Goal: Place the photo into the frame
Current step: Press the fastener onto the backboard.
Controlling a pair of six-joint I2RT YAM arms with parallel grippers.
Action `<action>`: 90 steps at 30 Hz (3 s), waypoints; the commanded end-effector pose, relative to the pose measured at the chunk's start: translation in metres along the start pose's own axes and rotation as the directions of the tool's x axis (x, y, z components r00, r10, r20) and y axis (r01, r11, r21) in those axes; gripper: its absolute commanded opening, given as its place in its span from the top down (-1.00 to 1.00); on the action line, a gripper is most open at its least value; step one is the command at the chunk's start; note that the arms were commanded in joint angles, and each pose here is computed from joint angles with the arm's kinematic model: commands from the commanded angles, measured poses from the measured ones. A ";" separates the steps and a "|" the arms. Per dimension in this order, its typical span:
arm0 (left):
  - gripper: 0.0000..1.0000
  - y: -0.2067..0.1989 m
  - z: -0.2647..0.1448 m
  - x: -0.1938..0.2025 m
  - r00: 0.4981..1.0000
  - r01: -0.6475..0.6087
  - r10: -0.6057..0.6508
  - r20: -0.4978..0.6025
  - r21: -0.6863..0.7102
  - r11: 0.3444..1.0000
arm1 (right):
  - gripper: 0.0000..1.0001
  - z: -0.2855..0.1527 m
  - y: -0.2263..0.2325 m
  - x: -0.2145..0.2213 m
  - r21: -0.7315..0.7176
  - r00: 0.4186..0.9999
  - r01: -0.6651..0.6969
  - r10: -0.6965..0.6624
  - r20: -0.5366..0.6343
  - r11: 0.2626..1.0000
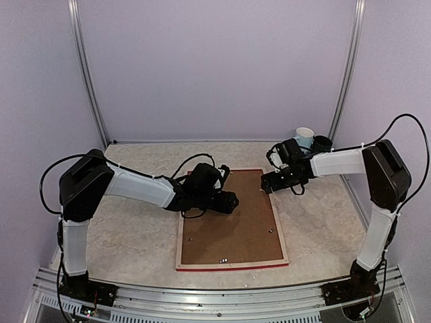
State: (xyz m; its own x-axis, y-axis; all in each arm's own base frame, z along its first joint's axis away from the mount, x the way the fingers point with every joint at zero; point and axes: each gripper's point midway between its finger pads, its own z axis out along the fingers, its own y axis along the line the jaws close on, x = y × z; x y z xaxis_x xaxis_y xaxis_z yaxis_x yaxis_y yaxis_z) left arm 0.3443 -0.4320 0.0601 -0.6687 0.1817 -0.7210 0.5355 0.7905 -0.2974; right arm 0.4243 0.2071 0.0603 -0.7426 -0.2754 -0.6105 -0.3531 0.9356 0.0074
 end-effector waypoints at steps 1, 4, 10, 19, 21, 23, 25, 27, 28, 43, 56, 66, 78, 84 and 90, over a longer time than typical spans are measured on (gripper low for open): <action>-0.46 -0.006 0.008 0.016 1.000 0.012 -0.012 -0.026 0.019 1.000 | -0.86 0.008 0.002 -0.001 0.016 0.999 0.023 -0.022 -0.024 1.000; -0.46 -0.002 0.011 0.022 0.999 0.015 -0.015 -0.039 -0.002 1.000 | -0.86 0.014 0.000 -0.003 0.032 0.999 0.032 -0.030 -0.041 0.999; -0.45 0.003 0.019 0.039 0.997 0.022 -0.023 -0.079 -0.011 1.000 | -0.85 0.022 0.001 -0.003 0.033 0.998 0.037 -0.035 -0.053 0.999; -0.45 0.006 0.025 0.055 0.993 0.037 -0.037 -0.113 -0.006 0.999 | -0.83 0.033 0.004 0.006 0.017 0.995 0.051 -0.050 -0.084 0.999; -0.45 0.005 0.026 0.056 0.993 0.038 -0.038 -0.114 -0.003 0.999 | -0.83 0.034 0.003 0.008 0.023 0.995 0.054 -0.052 -0.089 0.998; -0.45 0.004 0.026 0.055 0.993 0.039 -0.039 -0.113 -0.002 0.999 | -0.83 0.034 0.001 0.009 0.035 0.994 0.057 -0.054 -0.092 0.998; -0.45 0.004 0.026 0.054 0.993 0.038 -0.037 -0.110 0.001 0.999 | -0.82 0.035 -0.001 0.009 0.048 0.995 0.055 -0.050 -0.091 0.997; -0.45 0.003 0.026 0.053 0.993 0.038 -0.037 -0.111 0.003 0.999 | -0.81 0.035 -0.003 0.008 0.059 0.995 0.052 -0.047 -0.089 0.997; -0.45 0.003 0.025 0.053 0.993 0.038 -0.037 -0.110 0.004 0.999 | -0.80 0.035 -0.004 0.008 0.065 0.995 0.051 -0.045 -0.090 0.997; -0.45 0.004 0.025 0.055 0.993 0.052 -0.050 -0.107 0.008 0.999 | -0.70 0.025 -0.023 0.004 0.174 0.996 0.038 -0.023 -0.085 0.984; -0.44 0.000 0.023 0.048 0.995 0.053 -0.051 -0.089 0.018 0.998 | -0.52 0.023 -0.013 -0.007 0.127 0.995 0.024 -0.011 -0.103 0.992; -0.44 -0.021 0.017 0.005 1.000 0.023 -0.023 -0.011 0.064 0.998 | -0.52 0.034 -0.015 -0.015 0.144 0.992 0.035 -0.017 -0.126 0.989; -0.43 -0.041 0.038 0.002 1.000 0.013 -0.012 -0.009 0.124 0.992 | -0.48 0.036 -0.028 0.004 0.226 0.983 0.061 -0.018 -0.185 0.972; -0.42 -0.023 0.059 0.019 0.998 0.037 -0.036 -0.060 0.007 0.999 | -0.48 0.026 -0.031 0.014 0.257 0.976 0.091 -0.035 -0.215 0.962; -0.39 -0.011 0.062 0.027 0.996 0.059 -0.062 -0.070 -0.053 0.997 | -0.45 0.025 -0.026 0.034 0.238 0.956 0.139 -0.067 -0.285 0.961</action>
State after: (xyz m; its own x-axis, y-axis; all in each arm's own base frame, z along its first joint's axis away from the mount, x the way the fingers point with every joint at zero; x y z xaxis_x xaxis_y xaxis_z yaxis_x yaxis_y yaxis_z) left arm 0.3564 -0.4902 0.0447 -0.6821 0.1382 -0.7181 0.5348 0.7640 -0.3609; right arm 0.4594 0.1968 0.0416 -0.7968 -0.3259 -0.5089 -0.2585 0.9450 -0.2006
